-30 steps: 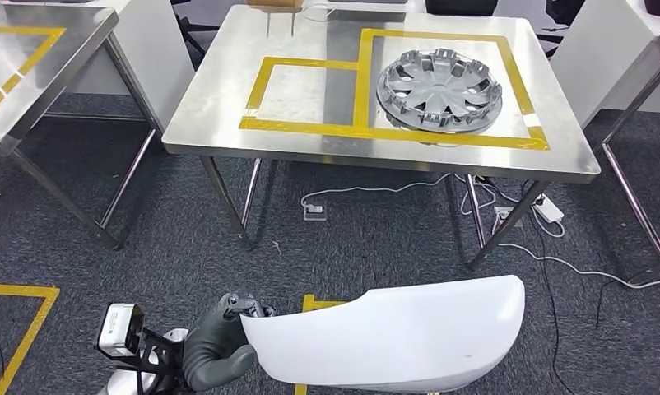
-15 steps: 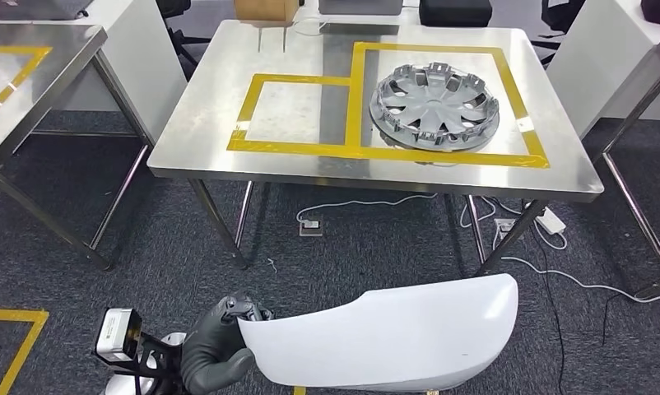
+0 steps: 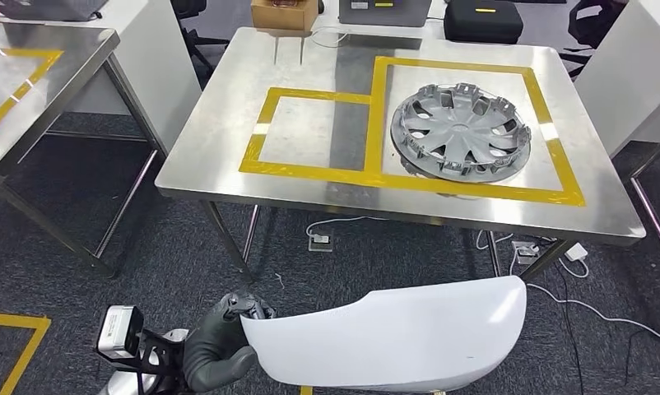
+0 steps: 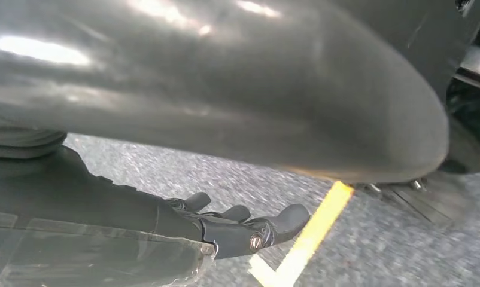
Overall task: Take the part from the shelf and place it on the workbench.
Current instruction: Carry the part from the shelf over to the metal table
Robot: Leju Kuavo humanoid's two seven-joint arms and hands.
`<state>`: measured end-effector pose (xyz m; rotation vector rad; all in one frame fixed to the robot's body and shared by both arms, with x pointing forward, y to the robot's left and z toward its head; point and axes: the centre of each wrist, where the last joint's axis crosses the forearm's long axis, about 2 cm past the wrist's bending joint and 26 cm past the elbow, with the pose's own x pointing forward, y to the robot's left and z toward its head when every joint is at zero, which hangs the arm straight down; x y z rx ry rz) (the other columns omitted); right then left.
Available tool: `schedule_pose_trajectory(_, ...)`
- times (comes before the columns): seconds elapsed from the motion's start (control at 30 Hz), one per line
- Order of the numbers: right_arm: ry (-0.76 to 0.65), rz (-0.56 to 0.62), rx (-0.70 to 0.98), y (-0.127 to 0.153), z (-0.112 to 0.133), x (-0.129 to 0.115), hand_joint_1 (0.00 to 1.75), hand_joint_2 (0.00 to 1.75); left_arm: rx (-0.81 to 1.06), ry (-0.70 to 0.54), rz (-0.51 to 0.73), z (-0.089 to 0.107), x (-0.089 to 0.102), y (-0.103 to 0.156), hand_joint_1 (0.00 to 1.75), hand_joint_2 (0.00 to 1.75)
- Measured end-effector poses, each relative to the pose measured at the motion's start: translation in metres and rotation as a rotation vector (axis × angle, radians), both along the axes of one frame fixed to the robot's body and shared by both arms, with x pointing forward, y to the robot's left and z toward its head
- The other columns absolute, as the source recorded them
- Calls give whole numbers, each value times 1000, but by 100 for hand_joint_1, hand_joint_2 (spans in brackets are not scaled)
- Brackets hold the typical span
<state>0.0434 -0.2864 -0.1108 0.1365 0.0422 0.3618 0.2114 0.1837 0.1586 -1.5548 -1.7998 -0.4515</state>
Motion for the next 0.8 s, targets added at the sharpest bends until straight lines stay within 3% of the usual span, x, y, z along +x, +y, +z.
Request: schedule_pose_trajectory(0.8,-20,-2,1,5,1,6,0,0,-3,-18,-4,6,6,-2,175,175)
